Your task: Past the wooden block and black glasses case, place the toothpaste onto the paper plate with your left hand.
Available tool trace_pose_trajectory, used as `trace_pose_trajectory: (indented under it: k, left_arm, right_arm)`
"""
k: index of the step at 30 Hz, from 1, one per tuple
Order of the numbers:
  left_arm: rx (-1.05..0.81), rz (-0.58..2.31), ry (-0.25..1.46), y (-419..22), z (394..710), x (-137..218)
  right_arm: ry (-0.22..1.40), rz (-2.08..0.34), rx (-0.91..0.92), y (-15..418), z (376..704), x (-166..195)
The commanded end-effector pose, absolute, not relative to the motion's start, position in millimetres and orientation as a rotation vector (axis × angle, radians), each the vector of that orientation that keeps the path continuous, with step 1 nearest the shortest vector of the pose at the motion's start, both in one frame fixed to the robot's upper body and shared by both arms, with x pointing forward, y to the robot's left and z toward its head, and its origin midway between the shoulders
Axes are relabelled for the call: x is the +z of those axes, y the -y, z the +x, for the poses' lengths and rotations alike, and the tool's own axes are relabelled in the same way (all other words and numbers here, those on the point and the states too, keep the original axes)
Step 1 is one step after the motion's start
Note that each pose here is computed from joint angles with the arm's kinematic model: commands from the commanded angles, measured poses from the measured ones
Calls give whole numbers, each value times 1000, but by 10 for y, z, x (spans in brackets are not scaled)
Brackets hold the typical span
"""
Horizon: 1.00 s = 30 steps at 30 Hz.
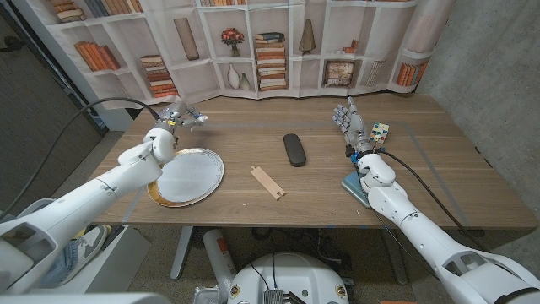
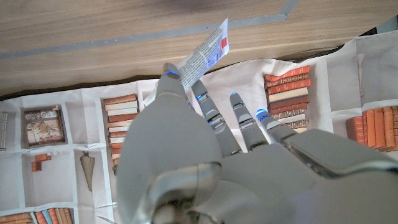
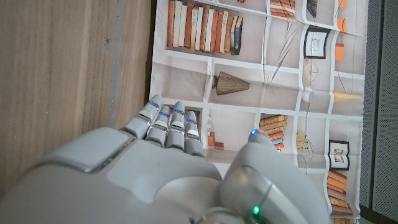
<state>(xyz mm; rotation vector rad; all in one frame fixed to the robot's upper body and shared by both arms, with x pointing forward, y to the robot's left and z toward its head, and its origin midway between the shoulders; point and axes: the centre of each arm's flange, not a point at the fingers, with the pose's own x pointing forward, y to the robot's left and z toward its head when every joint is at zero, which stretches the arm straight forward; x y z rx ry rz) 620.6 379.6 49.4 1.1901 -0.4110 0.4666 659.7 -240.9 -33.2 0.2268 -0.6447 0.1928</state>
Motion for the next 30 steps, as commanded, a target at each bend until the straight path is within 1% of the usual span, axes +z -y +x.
trace_pose_trajectory:
  k: [1, 10, 30]
  left_arm:
    - [421, 1044, 468, -3936, 5991, 476]
    - [366, 917, 521, -3990, 5839, 473]
    - [368, 959, 547, -3936, 5534, 385]
  right_arm:
    - [644, 217, 194, 2378, 6584, -327]
    - [646, 210, 199, 2395, 6561, -308]
    - [642, 202, 206, 2403, 6547, -311]
